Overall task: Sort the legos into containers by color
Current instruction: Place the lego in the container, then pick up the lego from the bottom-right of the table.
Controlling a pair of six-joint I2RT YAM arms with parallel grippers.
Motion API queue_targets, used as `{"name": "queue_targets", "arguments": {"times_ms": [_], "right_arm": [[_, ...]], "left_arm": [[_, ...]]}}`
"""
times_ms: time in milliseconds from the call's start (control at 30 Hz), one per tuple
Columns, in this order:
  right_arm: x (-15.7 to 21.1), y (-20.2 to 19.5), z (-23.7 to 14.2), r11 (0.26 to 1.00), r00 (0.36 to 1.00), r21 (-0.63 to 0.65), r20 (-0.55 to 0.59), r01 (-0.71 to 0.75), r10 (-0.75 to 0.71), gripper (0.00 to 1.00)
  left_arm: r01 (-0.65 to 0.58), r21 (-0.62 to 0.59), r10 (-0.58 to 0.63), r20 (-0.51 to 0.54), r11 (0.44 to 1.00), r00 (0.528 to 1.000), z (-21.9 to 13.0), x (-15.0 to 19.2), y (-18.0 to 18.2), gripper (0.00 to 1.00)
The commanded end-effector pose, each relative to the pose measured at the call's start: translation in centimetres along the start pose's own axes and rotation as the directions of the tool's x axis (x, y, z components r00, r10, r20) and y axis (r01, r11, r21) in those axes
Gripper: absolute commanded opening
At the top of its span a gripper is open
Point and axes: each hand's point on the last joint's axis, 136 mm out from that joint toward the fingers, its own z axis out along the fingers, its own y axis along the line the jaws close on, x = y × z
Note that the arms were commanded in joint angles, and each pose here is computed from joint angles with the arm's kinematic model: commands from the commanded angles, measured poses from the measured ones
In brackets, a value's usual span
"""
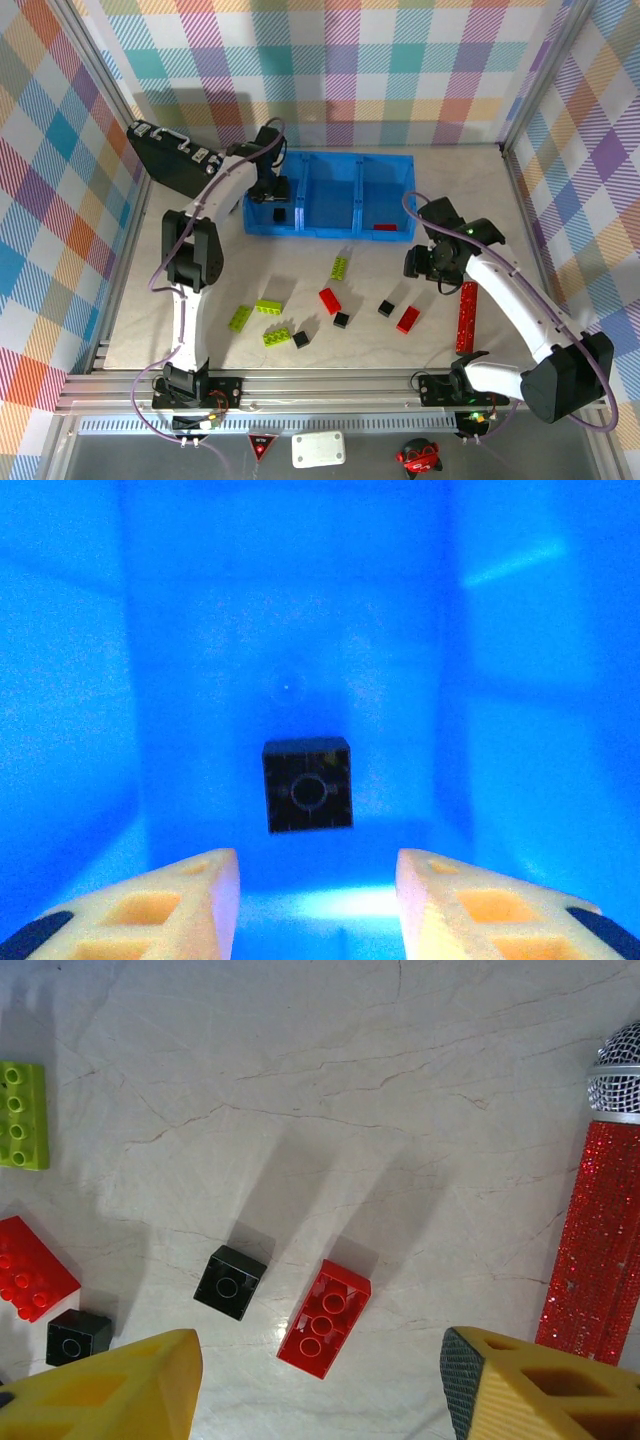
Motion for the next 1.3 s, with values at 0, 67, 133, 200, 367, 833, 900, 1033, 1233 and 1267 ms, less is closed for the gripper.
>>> {"name": "queue_targets", "arguments": {"times_ms": [0,67,133,200,367,833,900,1033,1233,1267], "right_arm": [[0.7,0.1,0.6,1.0,1.0,-0.004,-0.029,-0.013,0.013,0.65],[0.8,0.1,0.9,1.0,0.999,-0.004,-0.034,-0.02,0.019,0.65],[0.9,0.1,1.1,0.999,0.999,-0.008,-0.04,-0.032,0.032,0.65],[1.1,0.1,1.5,0.998,0.997,-0.007,-0.046,-0.055,0.054,0.64],[1.6,0.0,2.2,0.994,0.992,-0.002,-0.058,-0.112,0.112,0.63],[4.1,0.5,4.7,0.973,0.963,0.037,-0.14,-0.23,0.233,0.63],[4.5,0.7,5.2,0.971,0.958,0.033,-0.154,-0.239,0.241,0.63],[5.6,0.7,6.2,0.965,0.948,0.04,-0.18,-0.259,0.262,0.63],[6.9,0.1,7.7,0.957,0.935,0.065,-0.204,-0.282,0.289,0.62],[7.1,-0.1,8.0,0.956,0.933,0.074,-0.204,-0.285,0.295,0.62]], "left_arm": [[0.006,0.011,-0.005,-0.015,1.0,1.0,-2.5,1.3,0.5,0.45],[-0.001,0.02,0.001,-0.021,1.0,1.0,-3.3,2.0,0.5,0.45],[-0.007,0.027,0.007,-0.025,1.0,1.0,-3.9,2.8,0.5,0.45],[-0.012,0.026,0.013,-0.024,1.0,1.0,-4.6,3.5,0.7,0.45],[-0.045,0.046,0.046,-0.008,0.998,0.999,-6.5,5.3,1.0,0.45],[-0.159,-0.013,0.16,0.121,0.987,0.98,-10.5,9.0,3.3,0.49],[-0.159,-0.048,0.164,0.132,0.986,0.978,-10.3,9.2,3.9,0.49],[-0.157,-0.081,0.167,0.14,0.984,0.976,-9.6,9.4,4.6,0.49],[-0.197,-0.041,0.202,0.175,0.979,0.964,-9.0,9.8,3.9,0.49],[-0.198,-0.035,0.201,0.176,0.98,0.964,-8.9,9.8,3.8,0.49]]}}
